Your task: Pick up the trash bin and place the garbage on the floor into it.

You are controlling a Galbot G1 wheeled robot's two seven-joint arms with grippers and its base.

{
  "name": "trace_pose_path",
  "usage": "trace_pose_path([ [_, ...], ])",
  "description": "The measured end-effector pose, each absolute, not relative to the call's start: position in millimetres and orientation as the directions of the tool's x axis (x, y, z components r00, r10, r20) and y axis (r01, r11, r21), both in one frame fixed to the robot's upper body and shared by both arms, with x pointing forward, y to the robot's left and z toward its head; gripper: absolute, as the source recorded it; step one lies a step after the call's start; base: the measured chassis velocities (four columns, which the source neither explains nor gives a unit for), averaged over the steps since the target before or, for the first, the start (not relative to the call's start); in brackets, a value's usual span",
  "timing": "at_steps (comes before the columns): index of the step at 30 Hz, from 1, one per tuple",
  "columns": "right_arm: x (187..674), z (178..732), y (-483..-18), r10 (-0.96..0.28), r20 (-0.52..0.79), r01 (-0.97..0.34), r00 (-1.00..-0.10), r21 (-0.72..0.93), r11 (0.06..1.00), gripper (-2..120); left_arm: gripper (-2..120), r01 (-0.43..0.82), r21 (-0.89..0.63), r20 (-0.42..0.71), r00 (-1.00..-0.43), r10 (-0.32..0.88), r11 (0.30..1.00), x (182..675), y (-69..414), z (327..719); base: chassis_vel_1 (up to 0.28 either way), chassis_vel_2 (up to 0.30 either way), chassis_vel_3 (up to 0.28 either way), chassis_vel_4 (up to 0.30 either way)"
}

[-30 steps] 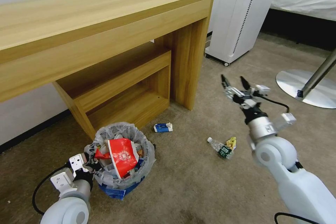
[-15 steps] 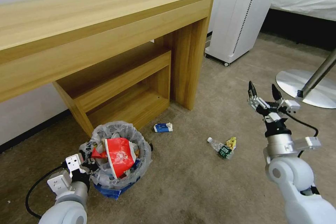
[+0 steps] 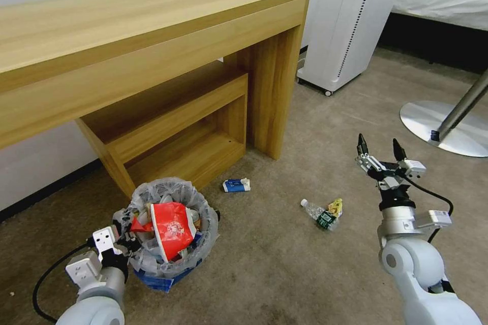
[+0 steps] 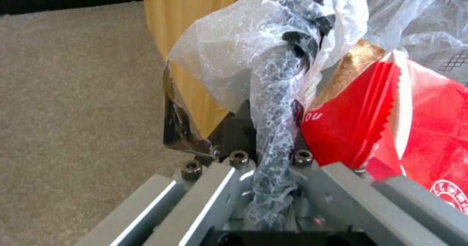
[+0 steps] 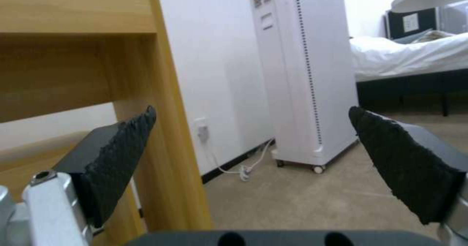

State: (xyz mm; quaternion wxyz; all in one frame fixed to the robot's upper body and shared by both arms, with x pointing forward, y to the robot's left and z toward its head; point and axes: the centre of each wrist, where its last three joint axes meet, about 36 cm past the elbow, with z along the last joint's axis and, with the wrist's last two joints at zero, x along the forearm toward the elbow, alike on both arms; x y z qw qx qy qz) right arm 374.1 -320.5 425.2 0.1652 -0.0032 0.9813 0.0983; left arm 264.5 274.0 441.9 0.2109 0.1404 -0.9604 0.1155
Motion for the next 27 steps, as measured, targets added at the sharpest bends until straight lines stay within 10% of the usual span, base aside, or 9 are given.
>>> trace_pose_path([
  [27, 381.3, 410.9, -328.9, 0.042, -0.322, -0.018, -0.946, 0.18, 0.983, 100, 0, -0.385, -0.128, 0.501, -0.821, -0.276, 0.914, 275.8, 301.9, 415.8, -0.02, -0.014, -0.018, -0.022],
])
